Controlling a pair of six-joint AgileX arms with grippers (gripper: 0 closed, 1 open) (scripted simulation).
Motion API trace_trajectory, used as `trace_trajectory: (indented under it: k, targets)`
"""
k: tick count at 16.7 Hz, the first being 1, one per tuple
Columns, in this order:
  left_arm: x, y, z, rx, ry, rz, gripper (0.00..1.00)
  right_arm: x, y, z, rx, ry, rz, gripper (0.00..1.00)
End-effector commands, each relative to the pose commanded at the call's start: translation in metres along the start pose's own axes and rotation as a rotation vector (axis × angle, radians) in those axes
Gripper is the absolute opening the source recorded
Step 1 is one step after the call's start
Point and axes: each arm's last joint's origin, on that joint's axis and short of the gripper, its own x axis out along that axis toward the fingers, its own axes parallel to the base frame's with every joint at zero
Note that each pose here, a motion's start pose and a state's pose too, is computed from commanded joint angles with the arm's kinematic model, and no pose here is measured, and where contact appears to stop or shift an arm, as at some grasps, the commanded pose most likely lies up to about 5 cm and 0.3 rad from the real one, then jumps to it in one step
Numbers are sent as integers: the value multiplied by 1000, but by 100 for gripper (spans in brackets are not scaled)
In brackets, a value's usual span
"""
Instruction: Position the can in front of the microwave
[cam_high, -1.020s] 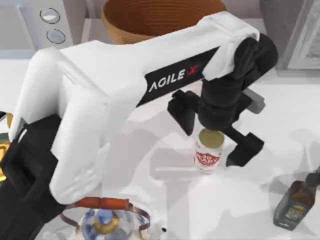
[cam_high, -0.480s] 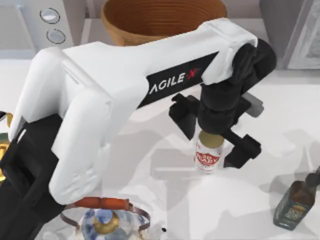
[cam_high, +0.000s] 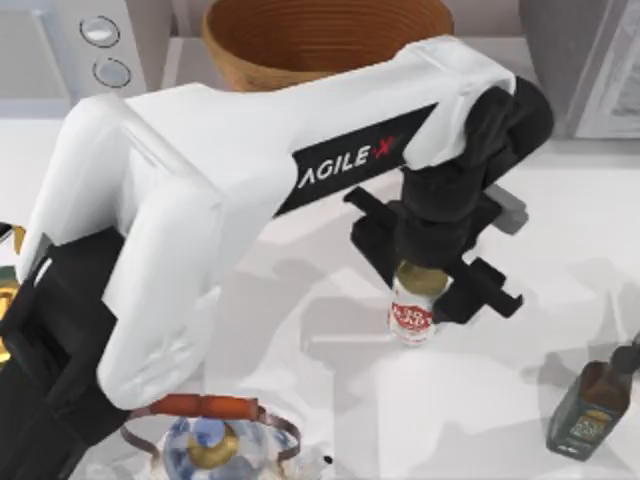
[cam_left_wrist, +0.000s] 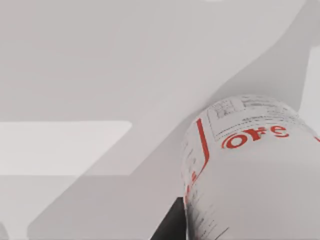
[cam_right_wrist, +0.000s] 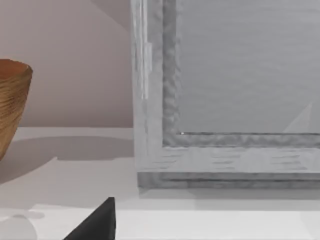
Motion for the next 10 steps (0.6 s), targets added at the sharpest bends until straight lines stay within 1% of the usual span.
trace_trajectory:
  k: [2, 3, 10]
  targets:
    - [0, 0, 0, 0, 0, 0, 2, 0, 0, 0, 0, 0, 0, 100]
    - [0, 0, 0, 0, 0, 0, 0, 0, 0, 0, 0, 0, 0, 100]
    - [0, 0, 0, 0, 0, 0, 0, 0, 0, 0, 0, 0, 0, 100]
